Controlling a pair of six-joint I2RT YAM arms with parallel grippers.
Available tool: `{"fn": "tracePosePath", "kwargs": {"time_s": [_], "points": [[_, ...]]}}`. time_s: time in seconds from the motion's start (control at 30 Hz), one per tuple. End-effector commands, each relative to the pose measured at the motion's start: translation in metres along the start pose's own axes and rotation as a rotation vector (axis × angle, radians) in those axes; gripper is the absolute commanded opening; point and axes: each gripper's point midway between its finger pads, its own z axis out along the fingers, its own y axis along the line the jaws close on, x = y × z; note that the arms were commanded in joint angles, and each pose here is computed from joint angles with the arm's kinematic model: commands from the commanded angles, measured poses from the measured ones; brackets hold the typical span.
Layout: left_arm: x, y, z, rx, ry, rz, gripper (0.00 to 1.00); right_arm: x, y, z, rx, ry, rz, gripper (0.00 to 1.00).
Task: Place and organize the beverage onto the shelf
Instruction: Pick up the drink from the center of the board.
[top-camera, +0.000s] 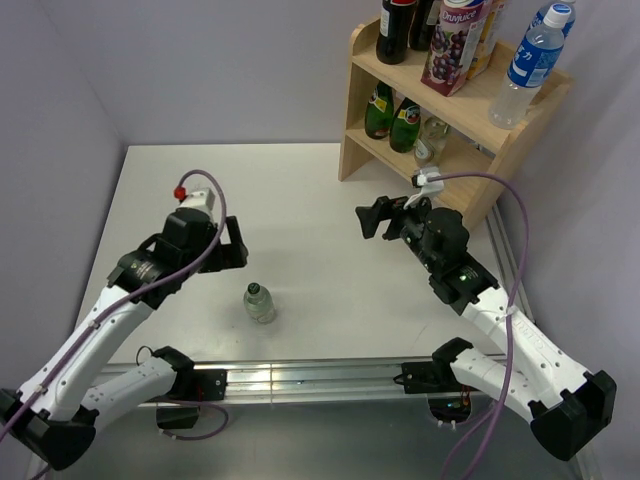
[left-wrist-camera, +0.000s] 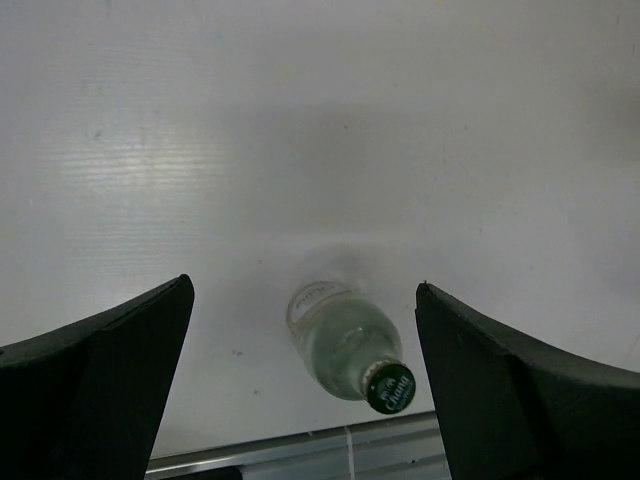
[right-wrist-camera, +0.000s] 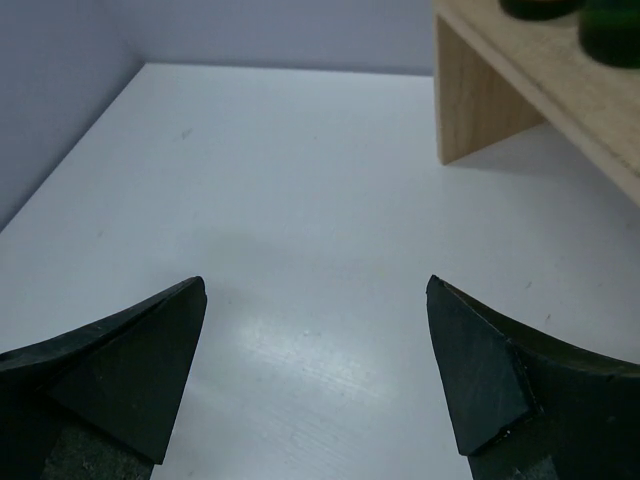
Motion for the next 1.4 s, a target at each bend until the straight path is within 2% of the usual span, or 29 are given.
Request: {"fn": "tracePosePath", "kwargs": {"time_s": [0.0,0.13,0.33,0.5,0.57,0.63,0.8,0.9,1.0,1.1,1.13,1.27,1.37], "points": [[0.002,-0.022,-0.008,0.025,0.020,0.023,0.99,0.034,0.012,-0.006,-0.081,0.121,-0.009,0.97],[0.018,-0.034,-0.005,0.007,0.067,0.061,1.00,0.050,0.014,-0.007,-0.091,0.166,-0.016,0.96],[0.054,-0.043,0.005,-0.020,0.167,0.132,0.90,0.060,0.018,-0.010,-0.120,0.199,-0.021,0.96],[0.077,-0.046,0.008,-0.048,0.222,0.182,0.72,0.070,0.018,-0.009,-0.129,0.225,-0.033,0.95],[0.085,-0.048,0.007,-0.055,0.241,0.205,0.57,0.075,0.018,-0.009,-0.130,0.231,-0.035,0.95],[0.089,-0.047,0.007,-0.071,0.245,0.213,0.48,0.077,0.018,-0.009,-0.133,0.235,-0.039,0.95],[0.093,-0.041,0.007,-0.112,0.253,0.237,0.48,0.081,0.021,-0.008,-0.147,0.248,-0.046,0.94],[0.089,-0.033,0.006,-0.152,0.244,0.248,0.31,0.079,0.022,-0.008,-0.150,0.245,-0.049,0.94],[0.084,-0.034,0.005,-0.158,0.228,0.249,0.27,0.079,0.024,-0.007,-0.160,0.248,-0.049,0.94],[0.082,-0.035,0.006,-0.156,0.220,0.255,0.12,0.079,0.028,-0.008,-0.177,0.240,-0.047,0.94],[0.080,-0.036,0.006,-0.152,0.213,0.255,0.00,0.080,0.029,-0.008,-0.183,0.240,-0.046,0.94],[0.063,-0.040,0.003,-0.148,0.155,0.244,0.00,0.079,0.046,-0.012,-0.273,0.240,-0.041,0.94],[0.042,-0.045,-0.003,-0.141,0.079,0.228,0.00,0.081,0.078,-0.022,-0.466,0.241,-0.043,0.94]]}}
